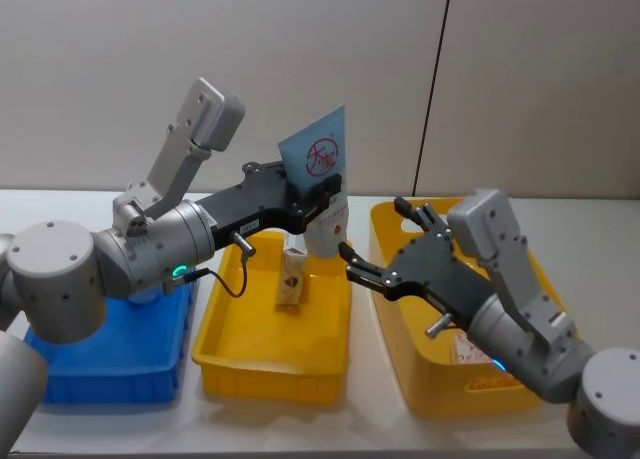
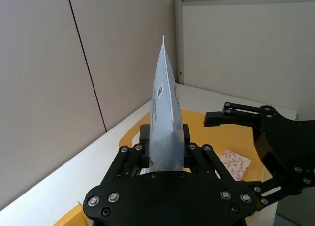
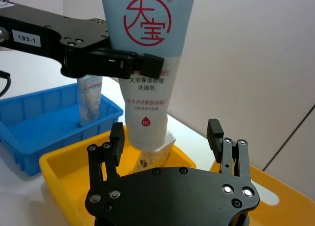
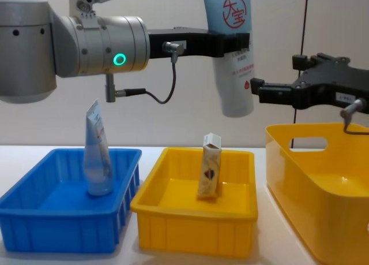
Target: Bimanual collaborative sorting of washing and personal care products
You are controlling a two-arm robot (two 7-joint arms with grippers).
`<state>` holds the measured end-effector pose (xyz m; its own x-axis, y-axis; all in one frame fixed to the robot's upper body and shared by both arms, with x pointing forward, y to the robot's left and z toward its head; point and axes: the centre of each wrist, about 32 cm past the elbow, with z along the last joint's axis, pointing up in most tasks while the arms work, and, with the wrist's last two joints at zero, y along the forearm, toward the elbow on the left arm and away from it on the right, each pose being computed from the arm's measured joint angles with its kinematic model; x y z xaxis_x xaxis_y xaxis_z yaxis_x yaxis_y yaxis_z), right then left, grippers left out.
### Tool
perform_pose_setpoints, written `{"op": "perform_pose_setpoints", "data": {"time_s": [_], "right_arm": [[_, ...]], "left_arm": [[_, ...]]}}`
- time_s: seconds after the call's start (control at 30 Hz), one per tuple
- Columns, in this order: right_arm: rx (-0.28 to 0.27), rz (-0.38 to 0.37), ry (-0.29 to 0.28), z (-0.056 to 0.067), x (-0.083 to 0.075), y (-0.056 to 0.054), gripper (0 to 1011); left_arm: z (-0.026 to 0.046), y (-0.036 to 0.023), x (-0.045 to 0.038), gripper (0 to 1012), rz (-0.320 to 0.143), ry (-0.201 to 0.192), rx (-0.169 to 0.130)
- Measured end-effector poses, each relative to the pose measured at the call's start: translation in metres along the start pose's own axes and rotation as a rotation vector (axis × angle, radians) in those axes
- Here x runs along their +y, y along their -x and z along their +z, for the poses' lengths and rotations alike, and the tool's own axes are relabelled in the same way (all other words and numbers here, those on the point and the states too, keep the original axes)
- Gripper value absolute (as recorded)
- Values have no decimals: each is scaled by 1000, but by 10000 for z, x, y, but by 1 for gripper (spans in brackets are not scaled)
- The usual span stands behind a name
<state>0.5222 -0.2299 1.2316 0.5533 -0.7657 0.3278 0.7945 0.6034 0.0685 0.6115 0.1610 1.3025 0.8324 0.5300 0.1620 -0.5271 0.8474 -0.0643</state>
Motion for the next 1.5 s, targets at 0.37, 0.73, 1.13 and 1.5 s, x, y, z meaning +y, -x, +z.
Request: {"op": "perform_pose_setpoints", "data": {"time_s": [0.37, 0.73, 1.13, 1.5], "right_arm": [[30, 28, -13, -47, 208, -70, 1002], [80, 74, -27, -130, 435, -125, 1002], [119, 132, -53, -181, 646, -149, 805], [129, 163, -66, -188, 763, -147, 491]], "left_arm": [[2, 1, -6, 300, -2, 0, 0], [3, 0, -9, 300, -3, 0, 0], [3, 0, -9, 300, -2, 0, 0], [4, -1, -8, 440, -2, 1, 0]]}}
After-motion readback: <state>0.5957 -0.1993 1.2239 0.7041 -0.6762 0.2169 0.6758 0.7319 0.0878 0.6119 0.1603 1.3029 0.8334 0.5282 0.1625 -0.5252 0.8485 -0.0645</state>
